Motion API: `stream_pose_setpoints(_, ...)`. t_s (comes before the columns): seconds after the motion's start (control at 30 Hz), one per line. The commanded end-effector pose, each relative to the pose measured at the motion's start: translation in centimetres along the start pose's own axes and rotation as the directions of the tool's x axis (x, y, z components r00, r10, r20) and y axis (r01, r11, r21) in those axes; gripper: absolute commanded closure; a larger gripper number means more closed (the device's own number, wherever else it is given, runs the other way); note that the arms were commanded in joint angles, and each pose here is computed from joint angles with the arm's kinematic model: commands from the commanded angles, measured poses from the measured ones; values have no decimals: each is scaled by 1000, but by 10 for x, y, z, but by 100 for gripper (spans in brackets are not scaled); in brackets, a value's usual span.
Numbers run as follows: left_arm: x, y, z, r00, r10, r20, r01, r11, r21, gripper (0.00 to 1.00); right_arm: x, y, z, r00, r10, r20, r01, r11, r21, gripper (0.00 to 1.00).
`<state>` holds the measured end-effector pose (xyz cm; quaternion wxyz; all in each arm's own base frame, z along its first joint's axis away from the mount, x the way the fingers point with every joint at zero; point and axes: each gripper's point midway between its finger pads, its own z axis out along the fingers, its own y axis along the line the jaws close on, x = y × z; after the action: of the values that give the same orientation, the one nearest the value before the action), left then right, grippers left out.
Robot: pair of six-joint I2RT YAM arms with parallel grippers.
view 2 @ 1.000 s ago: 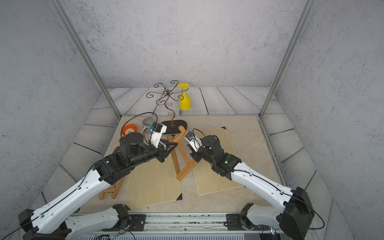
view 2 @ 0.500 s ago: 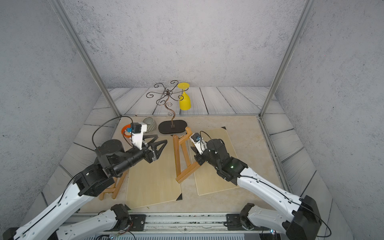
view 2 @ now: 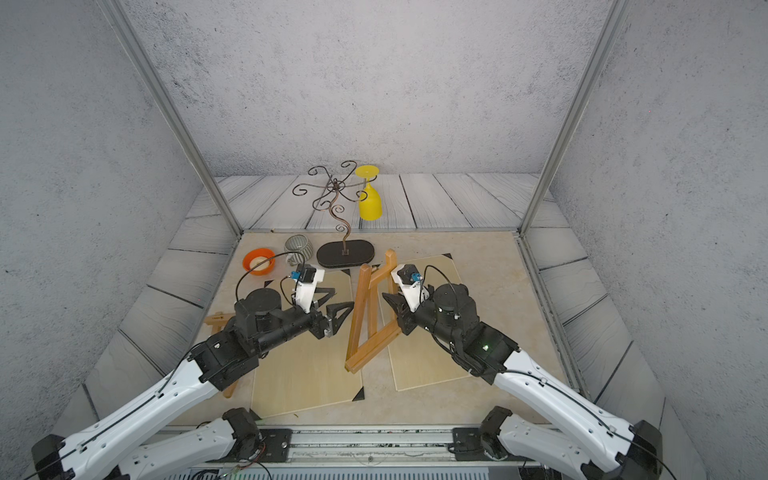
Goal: Assemble the easel
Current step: Unfold the easel.
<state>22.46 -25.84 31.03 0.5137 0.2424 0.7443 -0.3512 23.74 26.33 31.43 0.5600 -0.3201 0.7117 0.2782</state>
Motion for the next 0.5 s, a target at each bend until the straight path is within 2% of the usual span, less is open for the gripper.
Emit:
stream_pose_setpoints(0.0,-14,-28,2,996,44,72,-55,985,162,25,-29,9,-11,995,31,98,-26,998,-49,100)
stream_pose_setpoints(0.17,-5,-43,11,996,85,26,-89,962,258,25,-31,12,-12,994,29,102,-22,998,-64,100)
stream_pose_setpoints(0.37,2,-50,22,994,107,-9,-99,945,312,25,-32,17,-11,995,23,99,-14,995,-95,100)
stream_pose_setpoints(0.47,0,-57,23,994,112,-4,-104,932,347,26,-26,10,-7,998,14,67,-10,998,-56,100)
